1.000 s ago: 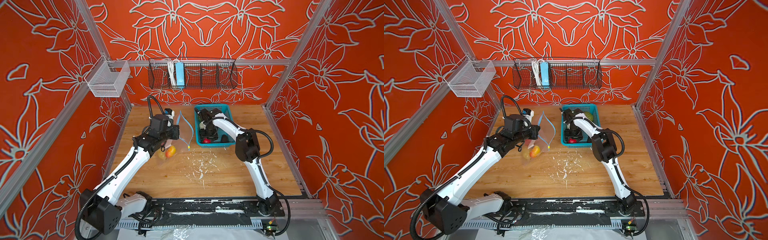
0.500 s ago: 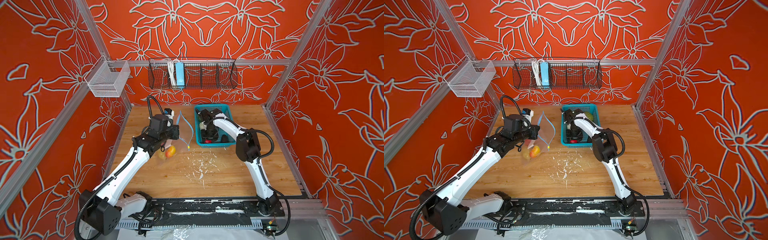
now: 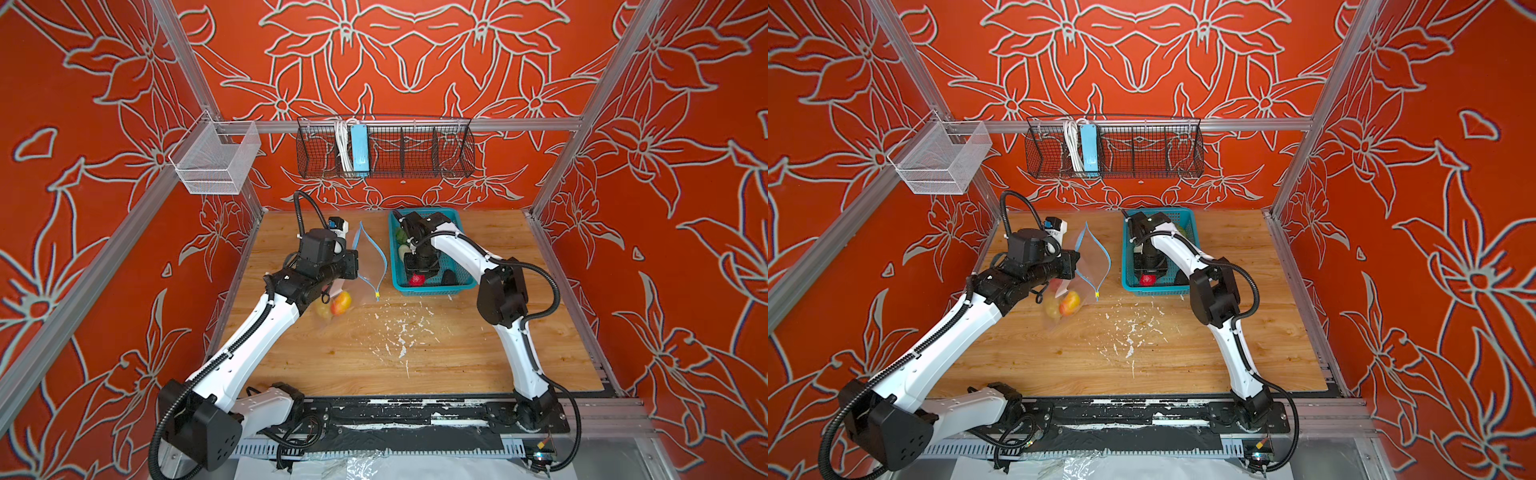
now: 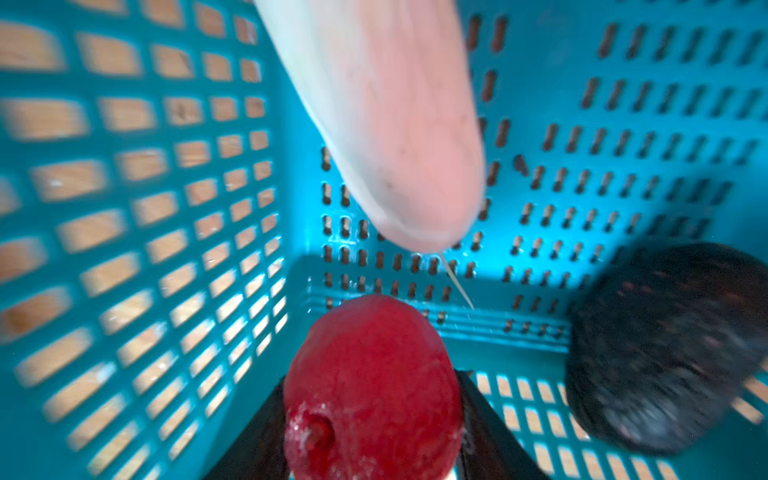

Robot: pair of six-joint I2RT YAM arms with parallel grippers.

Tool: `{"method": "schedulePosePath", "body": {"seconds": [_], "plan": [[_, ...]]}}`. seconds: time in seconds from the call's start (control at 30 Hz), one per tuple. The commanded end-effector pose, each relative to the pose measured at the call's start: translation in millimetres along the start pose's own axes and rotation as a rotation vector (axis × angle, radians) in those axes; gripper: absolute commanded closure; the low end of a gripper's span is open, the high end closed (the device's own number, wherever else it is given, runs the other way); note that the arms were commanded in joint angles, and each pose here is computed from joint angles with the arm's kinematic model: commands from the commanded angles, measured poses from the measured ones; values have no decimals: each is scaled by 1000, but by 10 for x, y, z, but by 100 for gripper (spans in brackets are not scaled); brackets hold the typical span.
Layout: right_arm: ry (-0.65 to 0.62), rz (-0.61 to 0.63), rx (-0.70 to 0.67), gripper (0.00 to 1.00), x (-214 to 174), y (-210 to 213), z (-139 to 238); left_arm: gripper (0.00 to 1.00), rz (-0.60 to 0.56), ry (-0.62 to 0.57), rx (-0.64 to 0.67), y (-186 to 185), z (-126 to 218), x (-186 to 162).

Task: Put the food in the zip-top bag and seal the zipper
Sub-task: 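Close the right gripper on the red beet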

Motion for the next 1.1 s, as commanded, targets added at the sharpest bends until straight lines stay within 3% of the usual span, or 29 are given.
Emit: {"method": "schedulePosePath", "body": {"seconds": [0.0, 0.7, 1.07], "plan": [[-56, -33, -3, 57, 12, -31, 286, 100, -3, -26, -23, -59, 77, 71], [-240, -100, 58, 58, 52, 13, 797, 100, 1, -21, -32, -75, 96, 71], [-404, -121, 211, 58, 30, 131, 1055, 100, 2, -18, -35, -78, 95, 68]]}}
Point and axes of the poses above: each gripper's point midway between its finger pads, its own z axis back along the fingers, its own y axis along the line the jaws close on, x = y × z, the point moved 6 cm from there along z, back along the fingers, and after that the axes turned 13 degrees about z, right-handed, at the moved point
